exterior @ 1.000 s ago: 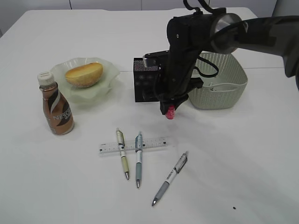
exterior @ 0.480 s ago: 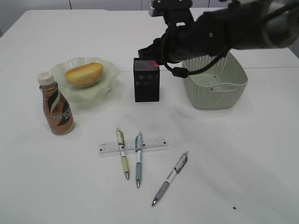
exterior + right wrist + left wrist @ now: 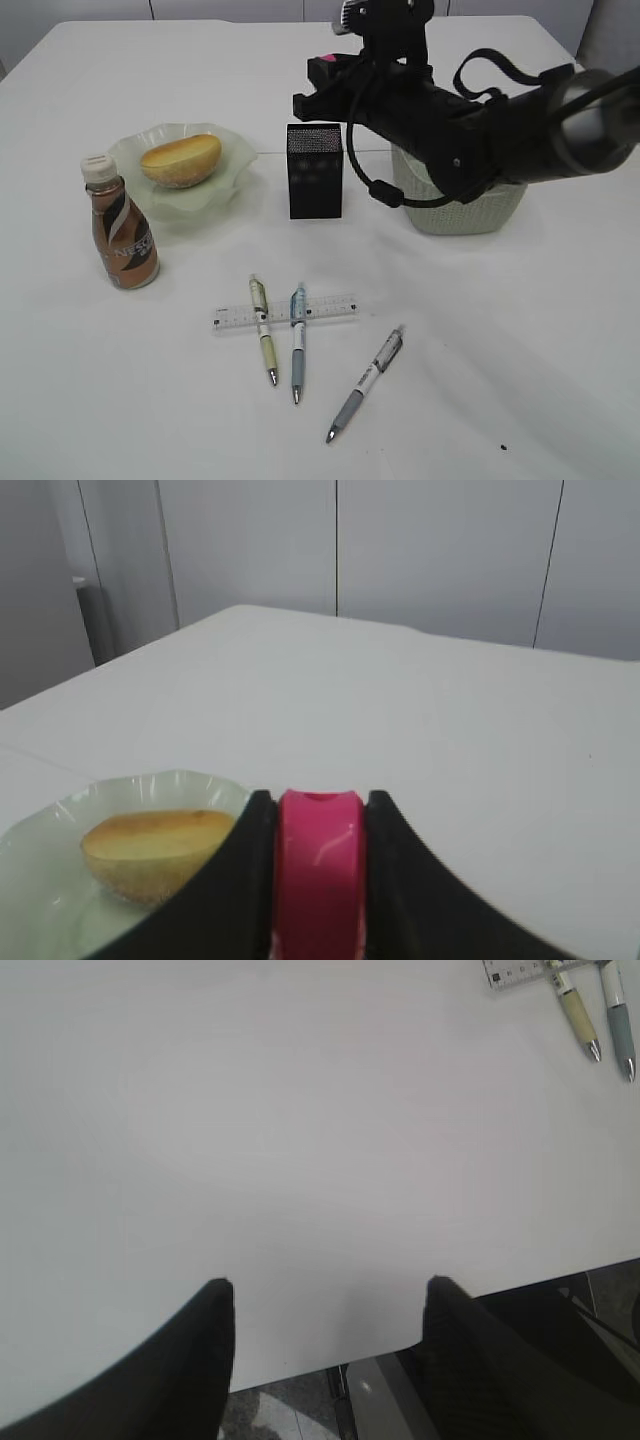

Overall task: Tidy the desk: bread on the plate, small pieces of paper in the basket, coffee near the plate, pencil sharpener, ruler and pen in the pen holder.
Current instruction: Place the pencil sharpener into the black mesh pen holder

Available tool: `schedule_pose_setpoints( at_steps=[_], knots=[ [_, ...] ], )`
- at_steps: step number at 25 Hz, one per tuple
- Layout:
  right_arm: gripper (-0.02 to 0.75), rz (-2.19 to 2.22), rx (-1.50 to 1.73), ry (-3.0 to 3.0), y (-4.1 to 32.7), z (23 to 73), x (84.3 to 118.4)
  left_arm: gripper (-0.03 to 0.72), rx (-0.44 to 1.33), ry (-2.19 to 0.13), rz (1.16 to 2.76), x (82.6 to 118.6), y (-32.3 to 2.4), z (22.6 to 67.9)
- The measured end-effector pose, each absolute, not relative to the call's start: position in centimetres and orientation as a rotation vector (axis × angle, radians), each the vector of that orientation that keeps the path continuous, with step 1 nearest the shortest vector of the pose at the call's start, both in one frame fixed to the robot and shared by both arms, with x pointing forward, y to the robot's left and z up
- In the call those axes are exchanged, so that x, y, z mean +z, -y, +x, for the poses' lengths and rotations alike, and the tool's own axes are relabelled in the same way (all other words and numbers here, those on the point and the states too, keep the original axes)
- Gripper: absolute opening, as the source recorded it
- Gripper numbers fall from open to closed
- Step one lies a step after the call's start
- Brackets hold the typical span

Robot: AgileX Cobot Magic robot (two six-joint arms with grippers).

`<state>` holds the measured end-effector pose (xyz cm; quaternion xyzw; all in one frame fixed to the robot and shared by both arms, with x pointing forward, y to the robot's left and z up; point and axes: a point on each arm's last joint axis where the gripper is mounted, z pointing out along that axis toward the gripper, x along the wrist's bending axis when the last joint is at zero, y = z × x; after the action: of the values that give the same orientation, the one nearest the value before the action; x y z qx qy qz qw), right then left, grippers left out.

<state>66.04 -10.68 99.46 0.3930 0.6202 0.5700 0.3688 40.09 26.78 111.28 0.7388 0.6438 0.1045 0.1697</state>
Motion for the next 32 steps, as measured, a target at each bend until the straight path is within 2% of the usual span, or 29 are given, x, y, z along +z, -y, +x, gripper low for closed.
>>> schedule_pose_setpoints(
  at_steps=[7,19,32],
  knots=[
    [0.169,0.999,1.45,-1.598,9.5,68.7,96.3,0.433,0.297,-1.829,2.099,111.3,-26.8,40.1],
    [0.169,1.047,1.404,-1.582,9.3,70.8,94.0,0.433,0.304,-1.831,2.103,111.3,-26.8,40.1],
    [0.172,1.072,1.377,-1.623,8.9,71.6,93.7,0.433,0.307,-1.831,2.104,111.3,-26.9,40.1]
  ],
)
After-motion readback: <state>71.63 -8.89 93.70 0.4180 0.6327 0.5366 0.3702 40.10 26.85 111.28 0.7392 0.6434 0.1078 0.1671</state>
